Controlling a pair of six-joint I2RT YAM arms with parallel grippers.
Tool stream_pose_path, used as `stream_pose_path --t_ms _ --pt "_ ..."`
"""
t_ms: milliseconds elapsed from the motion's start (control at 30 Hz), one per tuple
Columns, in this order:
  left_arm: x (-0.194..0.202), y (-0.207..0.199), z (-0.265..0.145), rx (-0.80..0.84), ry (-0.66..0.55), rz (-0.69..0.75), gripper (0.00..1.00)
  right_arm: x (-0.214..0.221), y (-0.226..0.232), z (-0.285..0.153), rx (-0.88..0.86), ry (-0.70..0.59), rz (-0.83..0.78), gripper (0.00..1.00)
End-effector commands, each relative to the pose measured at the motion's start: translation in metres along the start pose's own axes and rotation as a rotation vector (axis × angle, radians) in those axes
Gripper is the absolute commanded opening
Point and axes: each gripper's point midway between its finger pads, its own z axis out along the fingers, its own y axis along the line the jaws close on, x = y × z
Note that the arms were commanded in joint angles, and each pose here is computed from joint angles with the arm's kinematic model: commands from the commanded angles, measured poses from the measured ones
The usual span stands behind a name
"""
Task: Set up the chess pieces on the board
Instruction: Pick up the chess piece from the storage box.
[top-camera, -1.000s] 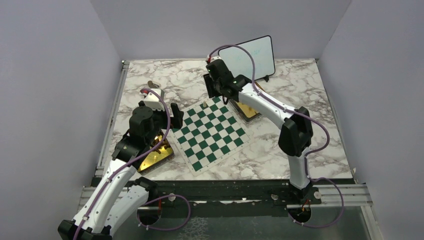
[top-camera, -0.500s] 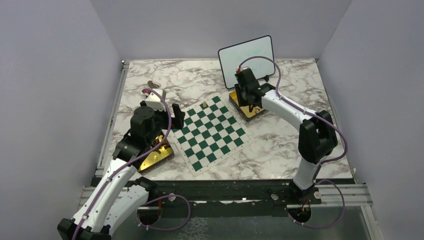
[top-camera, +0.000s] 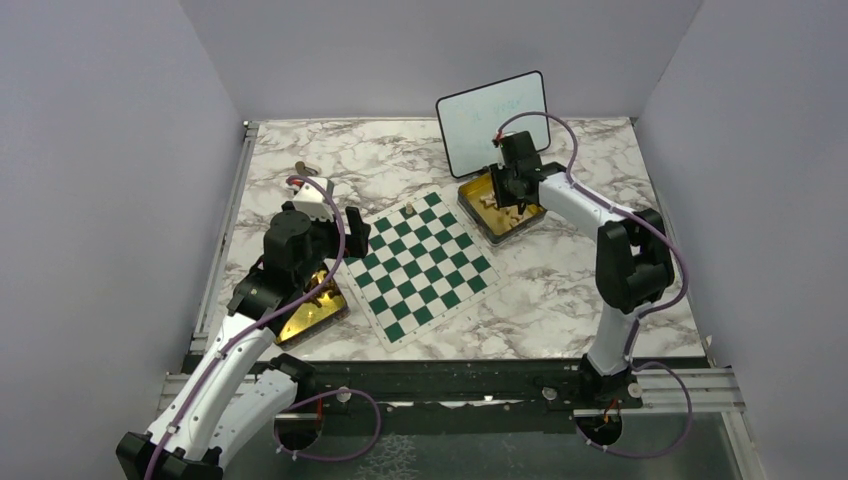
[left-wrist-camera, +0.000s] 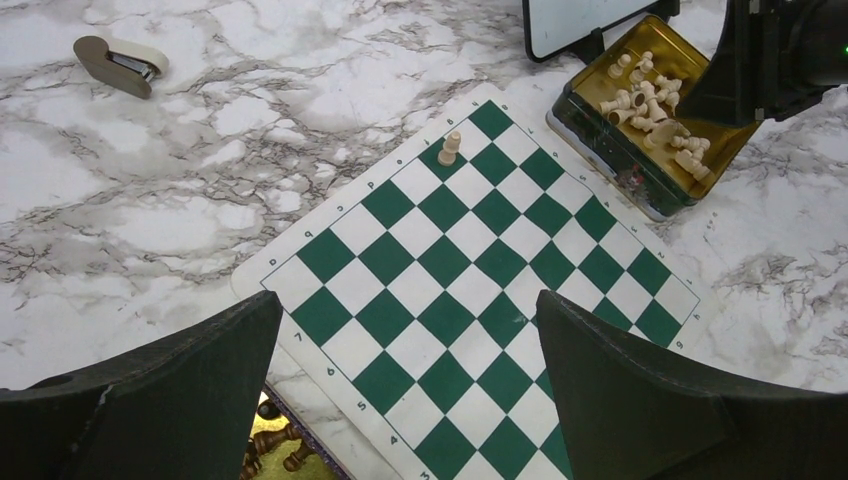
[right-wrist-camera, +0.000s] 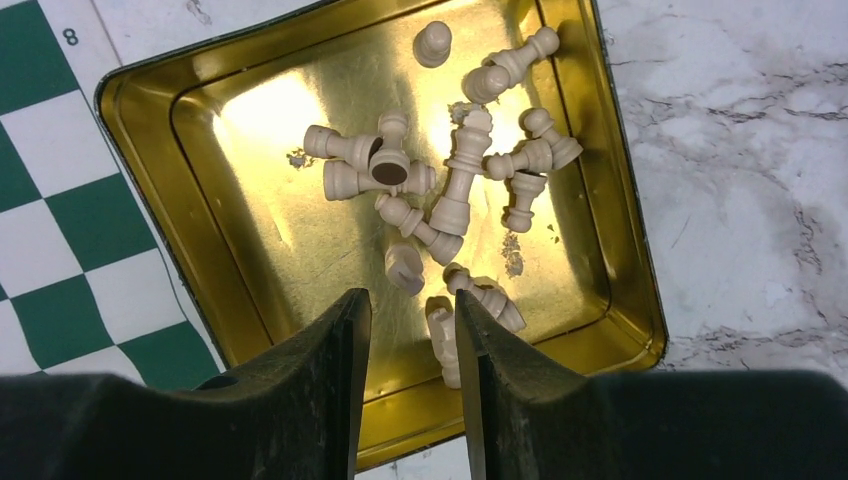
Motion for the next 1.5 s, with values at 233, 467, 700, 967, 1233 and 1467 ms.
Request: stream_pose_path --t_ms 233,467,700,967,1233,1467 --pt "-0.003 -0.002 -0.002 0.005 -0.014 0.003 0.99 -0.002 0.005 0.027 -0.071 0.018 -0.063 0.4" --pt "-0.003 -0.002 -0.001 0.007 -0.014 0.002 0.99 0.004 0.005 0.036 -0.083 0.046 -0.071 0.39" --pt "-0.004 -0.002 -0.002 0.007 -0.018 0.002 0.99 0.013 0.009 0.038 -0.104 0.078 -0.072 0.38" --pt "-0.004 -0.003 -0.003 0.013 -0.02 0.0 0.99 0.019 0.008 0.035 -0.094 0.113 -0.057 0.35" --pt "-0.003 -0.004 -0.002 0.021 -0.017 0.0 0.99 0.02 0.003 0.035 -0.067 0.127 -0.06 0.31" --pt "-0.003 -0.004 -0.002 0.021 -0.018 0.001 0.99 0.019 0.002 0.035 -0.061 0.127 -0.058 0.24"
